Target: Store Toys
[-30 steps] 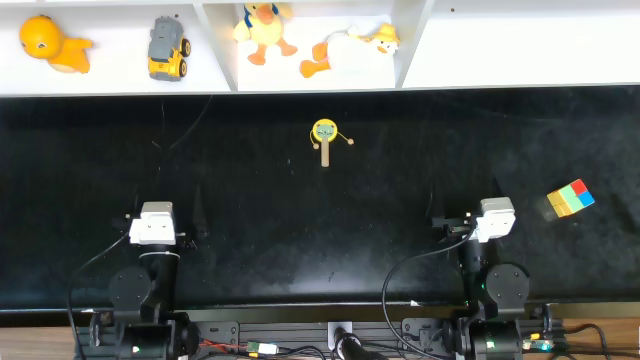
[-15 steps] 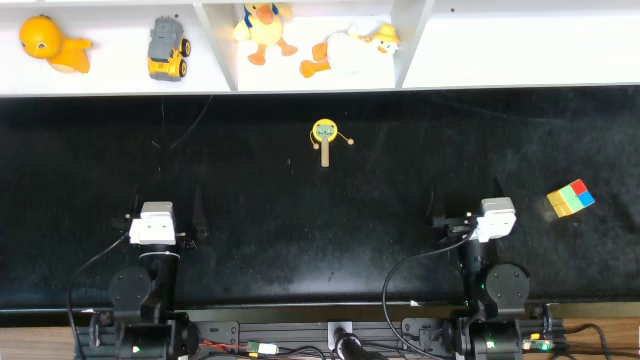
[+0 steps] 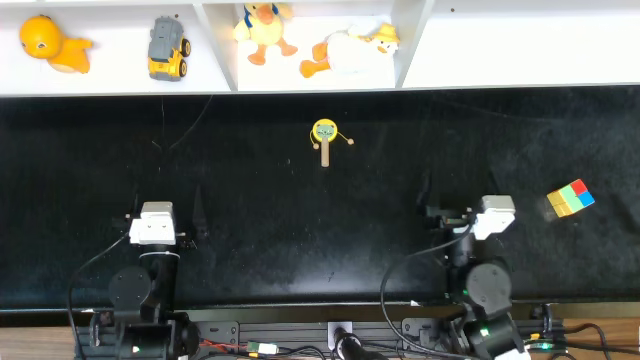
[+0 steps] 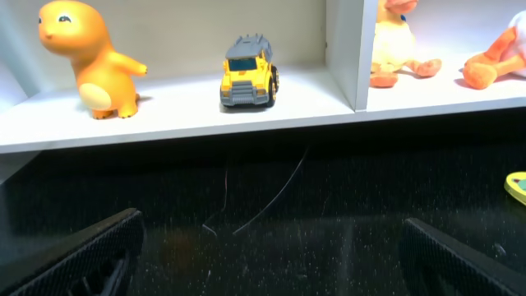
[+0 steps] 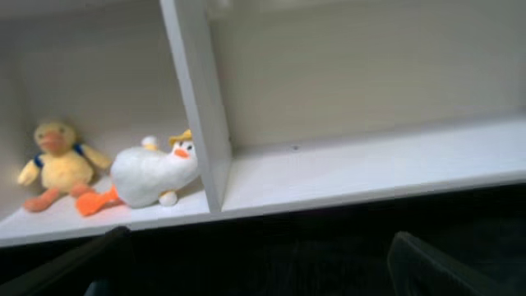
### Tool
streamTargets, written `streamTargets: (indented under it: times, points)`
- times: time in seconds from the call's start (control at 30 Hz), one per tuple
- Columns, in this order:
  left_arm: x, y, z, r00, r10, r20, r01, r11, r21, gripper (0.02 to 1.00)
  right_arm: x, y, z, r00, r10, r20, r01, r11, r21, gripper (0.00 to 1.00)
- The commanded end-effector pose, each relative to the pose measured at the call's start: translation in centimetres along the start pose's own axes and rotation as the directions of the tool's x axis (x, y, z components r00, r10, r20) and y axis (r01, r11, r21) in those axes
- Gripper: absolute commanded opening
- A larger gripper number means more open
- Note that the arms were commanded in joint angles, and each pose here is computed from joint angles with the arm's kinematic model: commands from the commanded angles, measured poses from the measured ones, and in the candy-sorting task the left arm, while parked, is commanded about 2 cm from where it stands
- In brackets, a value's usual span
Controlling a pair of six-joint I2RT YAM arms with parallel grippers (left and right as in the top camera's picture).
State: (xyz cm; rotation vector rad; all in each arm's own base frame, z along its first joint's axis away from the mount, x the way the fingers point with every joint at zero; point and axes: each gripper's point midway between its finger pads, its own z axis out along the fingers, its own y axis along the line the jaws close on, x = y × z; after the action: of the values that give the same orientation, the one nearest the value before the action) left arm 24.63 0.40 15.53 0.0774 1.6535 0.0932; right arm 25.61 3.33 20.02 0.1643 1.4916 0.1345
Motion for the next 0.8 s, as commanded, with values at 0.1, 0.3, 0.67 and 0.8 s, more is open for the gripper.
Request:
streamTargets:
  times: [0.1,0.3,0.67,0.8]
  points:
    - [0.0,0.3,-0.1,1.000,0.018,0.003,-0.018,1.000,-0.015,0.996,-1.4,0.7,0.5,0.999,0.042,-0.013,-0.039,0.978,0.206,0.996]
    - [0.0,0.3,-0.1,1.000,0.018,0.003,-0.018,1.000,-0.015,0.998,-0.8,7.8,1.9,0.994,0.005,-0.111,0.008,0.994,0.112,0.996]
    - [0.0,0.3,-0.1,1.000,0.018,0.003,-0.018,1.000,-0.015,0.996,4.8,17.3,3.7,0.924,0.007,-0.382,-0.010,1.000,-0.008,0.996]
    - [0.0,0.3,-0.1,1.000,0.018,0.003,-0.018,1.000,-0.015,0.996,8.0,19.4,3.3,0.830,-0.080,-0.553,0.054,0.997,-0.064,0.996]
